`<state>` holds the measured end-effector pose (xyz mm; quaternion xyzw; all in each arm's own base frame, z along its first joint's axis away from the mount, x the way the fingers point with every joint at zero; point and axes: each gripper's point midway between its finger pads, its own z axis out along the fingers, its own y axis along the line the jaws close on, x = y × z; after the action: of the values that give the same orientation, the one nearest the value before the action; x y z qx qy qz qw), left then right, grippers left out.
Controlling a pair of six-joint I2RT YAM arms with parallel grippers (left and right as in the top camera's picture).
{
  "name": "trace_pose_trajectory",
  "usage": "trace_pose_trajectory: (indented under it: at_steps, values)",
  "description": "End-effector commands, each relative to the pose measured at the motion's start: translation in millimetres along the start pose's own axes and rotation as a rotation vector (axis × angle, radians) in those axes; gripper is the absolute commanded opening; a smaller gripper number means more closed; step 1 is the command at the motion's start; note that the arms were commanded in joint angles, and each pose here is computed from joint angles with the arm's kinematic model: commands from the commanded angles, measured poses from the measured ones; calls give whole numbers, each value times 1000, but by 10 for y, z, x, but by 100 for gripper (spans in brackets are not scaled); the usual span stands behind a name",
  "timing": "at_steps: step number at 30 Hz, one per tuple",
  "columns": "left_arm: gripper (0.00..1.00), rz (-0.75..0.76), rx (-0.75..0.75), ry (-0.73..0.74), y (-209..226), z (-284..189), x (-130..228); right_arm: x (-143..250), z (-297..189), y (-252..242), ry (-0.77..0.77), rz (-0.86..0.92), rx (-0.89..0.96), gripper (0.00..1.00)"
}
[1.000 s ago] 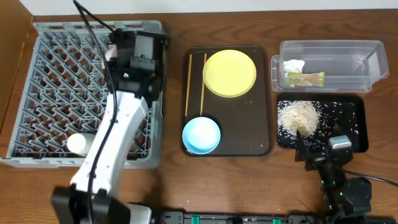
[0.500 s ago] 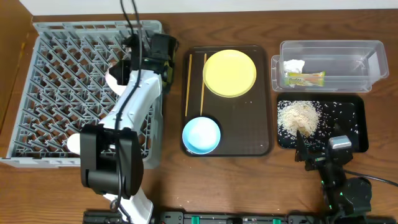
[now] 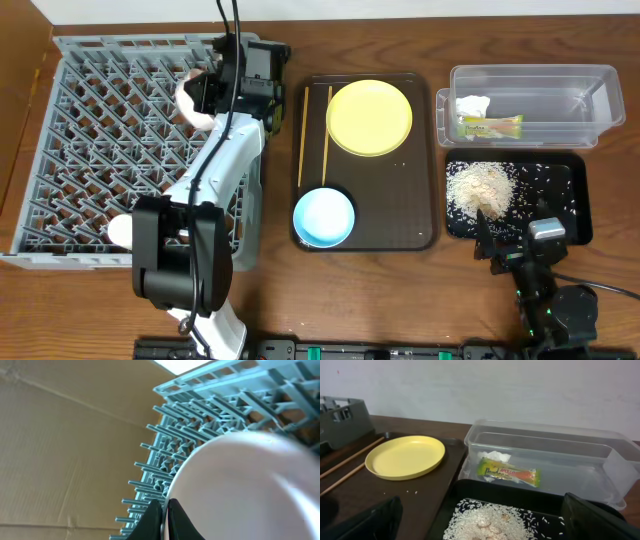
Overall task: Sort waste into correct bins and load items into the dishwasher
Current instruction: 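Carry the pink bowl over the rack and lower it in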
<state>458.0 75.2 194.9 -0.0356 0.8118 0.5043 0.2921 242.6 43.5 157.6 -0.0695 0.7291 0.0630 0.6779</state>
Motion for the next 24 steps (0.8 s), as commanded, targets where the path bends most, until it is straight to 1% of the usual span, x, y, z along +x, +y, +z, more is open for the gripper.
trace_pose_trajectory:
  at_steps: [1,4,7,14,15,16,17,18,19,20,21,22,23,24]
  values:
    - [8,66,-3,1,-20,70,-14,4,-2,-11,-1,8,5,99]
    - [8,140,-16,-18,58,156,-98,5,-2,-12,0,8,6,99]
    - [7,146,-28,-23,134,240,-133,5,-2,-11,0,8,5,99]
    - [8,139,-15,-33,131,274,-157,4,-2,-11,-1,8,5,99]
    - [8,115,-33,-22,171,287,-138,4,-2,-11,-1,7,5,99]
    - [8,60,-64,-6,238,304,-107,4,-2,-11,-1,7,5,99]
    - [13,-66,-119,18,369,319,-47,4,-2,-11,-1,8,5,99]
    - [17,-159,-126,38,429,336,31,4,-2,-12,-1,8,6,99]
    - [29,-232,-37,65,387,353,147,4,-2,-12,-1,8,6,99]
    - [43,-305,149,105,259,362,253,4,-2,-11,-1,8,5,99]
    - [46,-353,226,128,234,358,298,5,-2,-11,0,8,5,99]
    - [49,-482,368,175,234,347,365,4,-2,-11,-1,8,5,99]
    - [49,-599,476,211,276,336,397,5,-2,-11,0,7,5,99]
    - [50,-752,648,232,373,304,370,4,-2,-11,-1,8,5,99]
